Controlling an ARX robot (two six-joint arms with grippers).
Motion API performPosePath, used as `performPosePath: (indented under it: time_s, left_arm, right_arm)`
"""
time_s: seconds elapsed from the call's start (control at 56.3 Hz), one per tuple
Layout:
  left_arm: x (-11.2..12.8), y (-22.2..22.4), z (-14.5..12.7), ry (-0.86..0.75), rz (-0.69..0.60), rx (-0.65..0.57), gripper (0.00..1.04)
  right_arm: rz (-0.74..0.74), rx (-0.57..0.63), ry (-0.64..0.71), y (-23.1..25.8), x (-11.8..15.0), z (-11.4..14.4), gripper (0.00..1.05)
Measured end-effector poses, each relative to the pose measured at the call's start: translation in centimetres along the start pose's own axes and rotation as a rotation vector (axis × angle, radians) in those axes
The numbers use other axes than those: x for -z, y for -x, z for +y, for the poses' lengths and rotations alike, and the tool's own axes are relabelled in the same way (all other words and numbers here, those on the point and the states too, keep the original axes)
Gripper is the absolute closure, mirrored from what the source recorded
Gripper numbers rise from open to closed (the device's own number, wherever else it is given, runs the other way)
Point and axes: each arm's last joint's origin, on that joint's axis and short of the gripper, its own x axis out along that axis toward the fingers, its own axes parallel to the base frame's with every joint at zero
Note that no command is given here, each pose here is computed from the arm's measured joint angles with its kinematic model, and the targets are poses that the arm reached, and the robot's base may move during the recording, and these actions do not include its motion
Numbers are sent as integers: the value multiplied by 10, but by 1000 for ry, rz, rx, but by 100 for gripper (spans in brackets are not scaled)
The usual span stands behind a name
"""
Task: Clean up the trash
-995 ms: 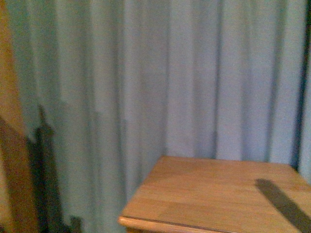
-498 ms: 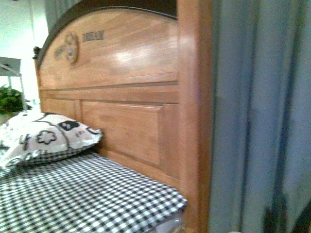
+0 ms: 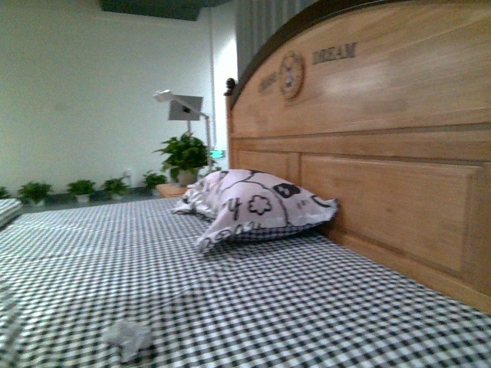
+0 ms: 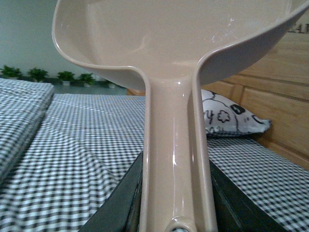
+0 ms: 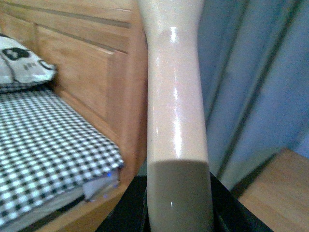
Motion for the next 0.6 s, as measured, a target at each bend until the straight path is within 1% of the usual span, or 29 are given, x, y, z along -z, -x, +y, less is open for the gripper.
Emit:
performPosePath:
  time_s: [0.16, 0.249, 0.338, 0.355, 0.409, 0.426, 0.462, 0.515, 0.569, 0.604]
  left_arm:
    - [0, 0, 0, 0, 0, -2, 77]
    - [-1, 1, 1, 0, -8, -26, 77]
    - [0, 0, 0, -1, -3, -6, 77]
    - [0, 0, 1, -4, 22, -7, 77]
    - [-5, -3, 2, -16, 196, 3, 77]
    - [-6, -3, 2, -18, 225, 9, 77]
    - [-7, -5, 4, -36, 332, 18, 77]
    - [-4, -11, 8, -68, 421, 38, 77]
    - [1, -17, 12, -99, 462, 59, 77]
    - [3, -26, 17, -148, 487, 88, 77]
  right_arm:
    - [0, -4, 0, 0, 0, 0, 85]
    - [-4, -30, 4, 0, 0, 2, 85]
    - [4, -10, 7, 0, 1, 1, 85]
    - [4, -9, 6, 0, 1, 1, 85]
    - [4, -9, 6, 0, 1, 1, 85]
    - [4, -8, 6, 0, 1, 1, 85]
    - [0, -3, 1, 0, 0, 0, 85]
    - [-3, -3, -2, 0, 0, 0, 85]
    - [-3, -3, -2, 0, 0, 0, 85]
    - [-2, -5, -1, 0, 0, 0, 85]
